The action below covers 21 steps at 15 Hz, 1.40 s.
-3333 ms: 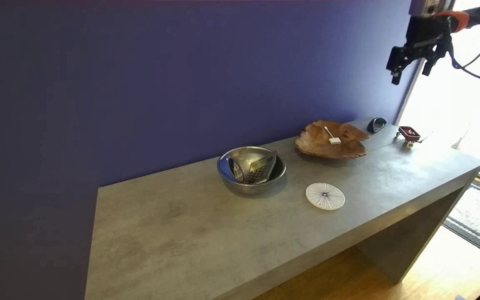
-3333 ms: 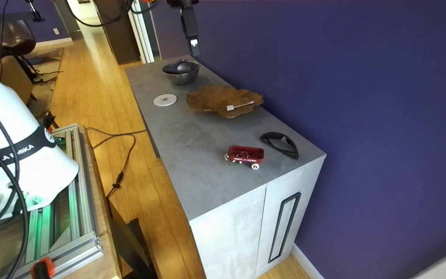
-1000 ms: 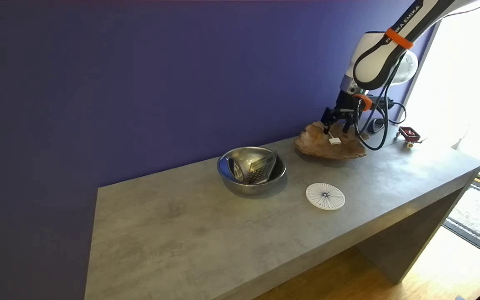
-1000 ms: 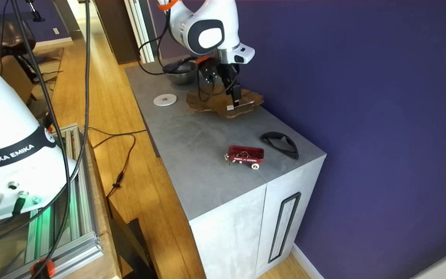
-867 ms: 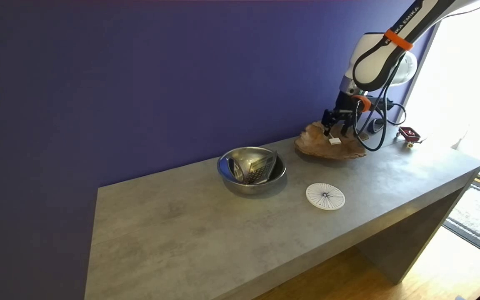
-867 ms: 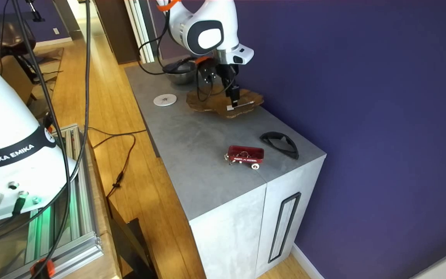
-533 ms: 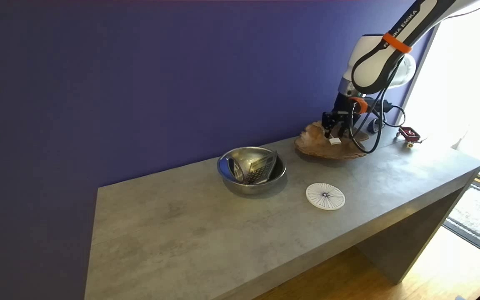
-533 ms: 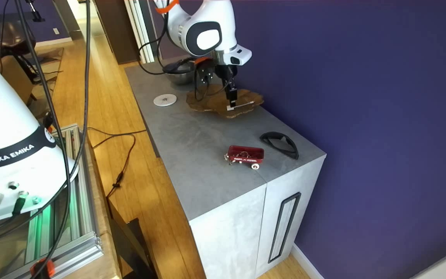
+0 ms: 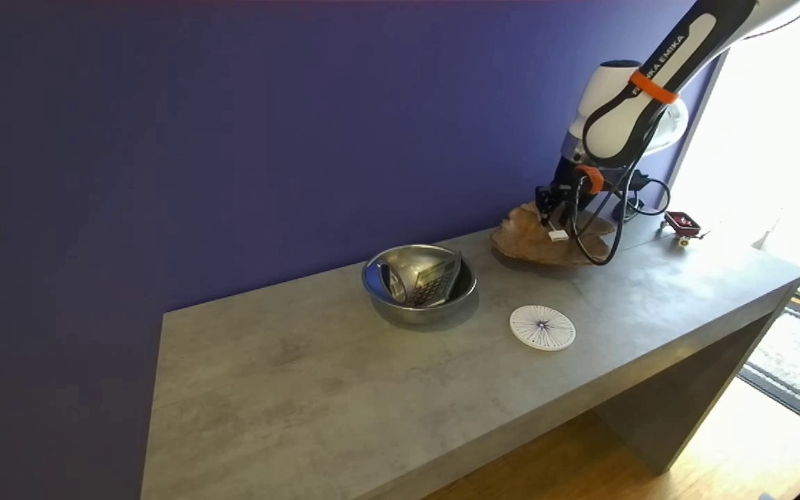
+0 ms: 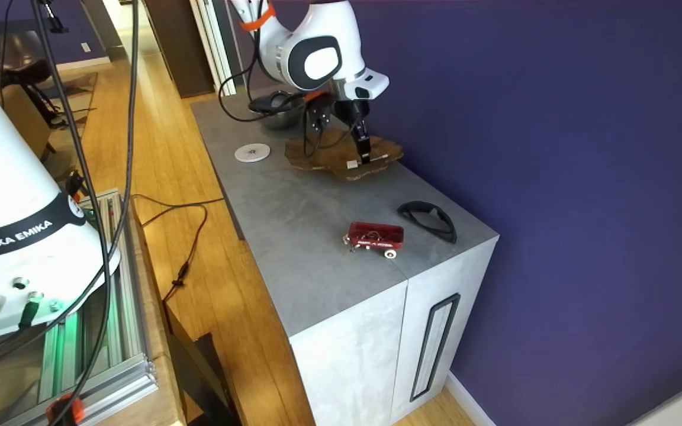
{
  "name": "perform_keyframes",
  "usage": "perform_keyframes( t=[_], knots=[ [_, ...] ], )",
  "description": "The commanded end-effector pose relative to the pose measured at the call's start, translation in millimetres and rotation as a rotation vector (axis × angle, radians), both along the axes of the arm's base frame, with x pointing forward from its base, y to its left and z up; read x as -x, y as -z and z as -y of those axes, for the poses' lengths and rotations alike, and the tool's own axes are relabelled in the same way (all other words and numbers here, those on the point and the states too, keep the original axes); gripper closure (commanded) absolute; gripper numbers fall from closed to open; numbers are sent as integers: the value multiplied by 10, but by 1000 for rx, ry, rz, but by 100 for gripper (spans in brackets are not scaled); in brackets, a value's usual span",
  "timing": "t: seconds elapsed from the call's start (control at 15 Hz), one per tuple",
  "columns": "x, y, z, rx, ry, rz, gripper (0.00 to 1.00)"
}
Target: Remove the extension from the wooden tray
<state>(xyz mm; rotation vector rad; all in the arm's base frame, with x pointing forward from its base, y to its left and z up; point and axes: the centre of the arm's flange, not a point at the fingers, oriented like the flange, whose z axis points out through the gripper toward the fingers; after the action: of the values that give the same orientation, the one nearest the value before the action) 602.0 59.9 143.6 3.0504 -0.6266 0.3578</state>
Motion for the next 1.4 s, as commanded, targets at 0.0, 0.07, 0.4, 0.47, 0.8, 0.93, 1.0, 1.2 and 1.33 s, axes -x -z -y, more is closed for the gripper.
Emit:
perform_keyframes(
  t=[0.0,0.07,0.4,0.47,0.8,0.93,1.0,1.2,1.33],
  knots=[
    [-99,81,-95,40,13,23,76],
    [-107,96,-110,48,14,23,79],
    [-124,171,-132,95,14,15,82],
    [-132,178,-134,101,16,15,81],
    [-118,170,-139,86,11,-17,100],
    [-110,124,-117,64,10,-32,99],
    [-97,69,-100,45,8,-46,99],
    [80,-298,32,-77,-65,-118,99],
    [201,-589,86,-150,-130,-134,99]
  ],
)
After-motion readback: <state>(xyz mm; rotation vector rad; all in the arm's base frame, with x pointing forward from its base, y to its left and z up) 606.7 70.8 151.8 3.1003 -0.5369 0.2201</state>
